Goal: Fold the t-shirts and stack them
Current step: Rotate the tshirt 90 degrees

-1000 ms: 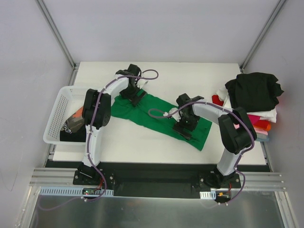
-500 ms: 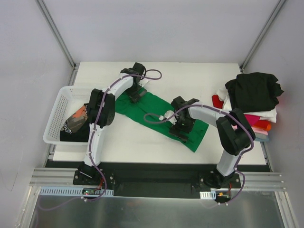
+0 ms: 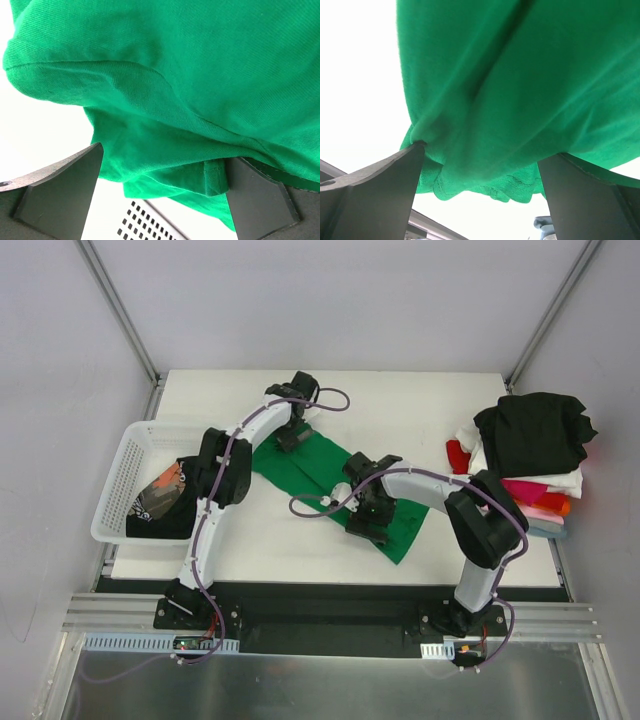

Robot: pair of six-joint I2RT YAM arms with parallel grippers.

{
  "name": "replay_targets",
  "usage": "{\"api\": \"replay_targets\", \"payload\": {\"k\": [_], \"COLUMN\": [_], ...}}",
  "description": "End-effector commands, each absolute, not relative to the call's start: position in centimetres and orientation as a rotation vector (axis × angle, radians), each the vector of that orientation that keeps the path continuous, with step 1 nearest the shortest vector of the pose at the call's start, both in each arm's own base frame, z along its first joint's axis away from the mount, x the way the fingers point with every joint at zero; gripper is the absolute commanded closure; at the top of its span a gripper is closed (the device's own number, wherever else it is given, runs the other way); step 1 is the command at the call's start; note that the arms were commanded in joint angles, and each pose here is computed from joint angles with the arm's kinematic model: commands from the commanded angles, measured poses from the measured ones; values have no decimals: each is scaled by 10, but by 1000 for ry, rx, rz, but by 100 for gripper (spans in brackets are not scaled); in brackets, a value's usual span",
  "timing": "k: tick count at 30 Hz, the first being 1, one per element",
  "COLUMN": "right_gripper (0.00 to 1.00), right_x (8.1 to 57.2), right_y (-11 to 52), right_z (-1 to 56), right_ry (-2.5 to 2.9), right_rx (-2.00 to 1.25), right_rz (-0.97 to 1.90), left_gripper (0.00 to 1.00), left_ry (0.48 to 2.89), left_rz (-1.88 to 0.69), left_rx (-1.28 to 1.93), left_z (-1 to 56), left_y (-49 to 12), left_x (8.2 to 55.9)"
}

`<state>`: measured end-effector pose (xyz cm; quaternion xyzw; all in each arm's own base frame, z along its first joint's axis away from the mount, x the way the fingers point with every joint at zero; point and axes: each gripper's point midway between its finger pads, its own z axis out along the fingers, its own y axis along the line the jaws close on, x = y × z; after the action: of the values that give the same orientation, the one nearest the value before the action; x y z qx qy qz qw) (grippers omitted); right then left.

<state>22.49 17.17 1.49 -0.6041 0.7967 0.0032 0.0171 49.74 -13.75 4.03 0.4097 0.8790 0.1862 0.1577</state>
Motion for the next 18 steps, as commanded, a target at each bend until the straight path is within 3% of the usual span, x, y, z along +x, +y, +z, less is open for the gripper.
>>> {"api": "replay_targets", "payload": {"k": [1,18], "right_gripper": [4,4], "right_x": [202,261], "right_y": [188,168], "right_z": [0,32], "right_ry": [2489,2316], "right_rx": [-1969,-1703], "right_rz": [121,-335], "left_gripper": [3,3], "left_ry": [2523,2553], "left_rz": [541,458], "left_rx": [1180,1172], "left_z": [22,22], "left_y": [-139,-142], "left_x": [504,489]}}
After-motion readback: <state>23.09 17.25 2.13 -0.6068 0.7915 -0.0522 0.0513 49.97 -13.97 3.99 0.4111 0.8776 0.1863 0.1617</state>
